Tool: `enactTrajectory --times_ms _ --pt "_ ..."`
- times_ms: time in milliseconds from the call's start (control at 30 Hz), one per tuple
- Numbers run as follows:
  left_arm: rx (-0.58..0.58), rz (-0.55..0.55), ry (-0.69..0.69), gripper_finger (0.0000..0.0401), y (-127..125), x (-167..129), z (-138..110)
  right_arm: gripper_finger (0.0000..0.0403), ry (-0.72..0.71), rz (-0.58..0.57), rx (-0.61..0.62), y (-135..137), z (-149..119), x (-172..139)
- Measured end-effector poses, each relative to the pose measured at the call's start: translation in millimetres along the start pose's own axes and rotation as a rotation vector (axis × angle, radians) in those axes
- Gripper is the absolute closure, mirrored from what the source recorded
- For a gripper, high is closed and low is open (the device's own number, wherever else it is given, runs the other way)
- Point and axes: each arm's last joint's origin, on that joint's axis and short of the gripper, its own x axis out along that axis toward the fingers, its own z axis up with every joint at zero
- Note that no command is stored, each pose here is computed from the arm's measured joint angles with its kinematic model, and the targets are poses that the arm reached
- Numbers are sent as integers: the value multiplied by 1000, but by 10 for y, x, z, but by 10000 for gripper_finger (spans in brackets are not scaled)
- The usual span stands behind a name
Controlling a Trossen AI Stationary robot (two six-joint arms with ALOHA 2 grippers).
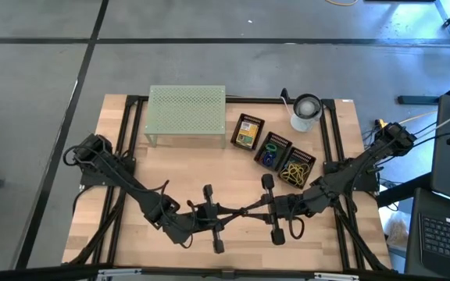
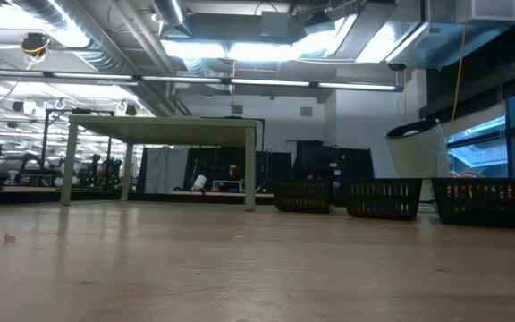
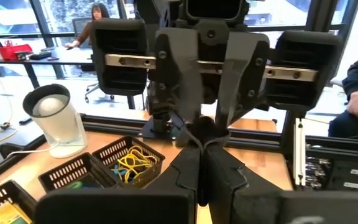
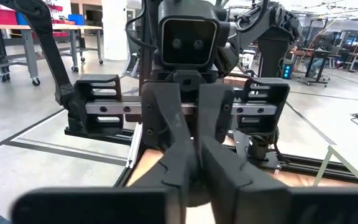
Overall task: Pick & Place Office Desk Supplies
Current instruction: Put the black rubber band into the bottom black bin
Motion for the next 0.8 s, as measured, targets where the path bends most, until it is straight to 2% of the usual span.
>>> enactTrajectory --times_ms 300,467,633,800 --pt "1 -7 -1 393 -36 -43 -3 227 30 9 -17 3 -31 -1" --pt "0 -1 -2 393 -19 -25 0 179 33 8 12 2 -34 -1" --pt "0 3 -2 393 -7 -13 3 168 34 7 42 2 -35 -1" --pt "0 3 -2 393 -7 -13 3 193 34 6 66 2 -35 -1"
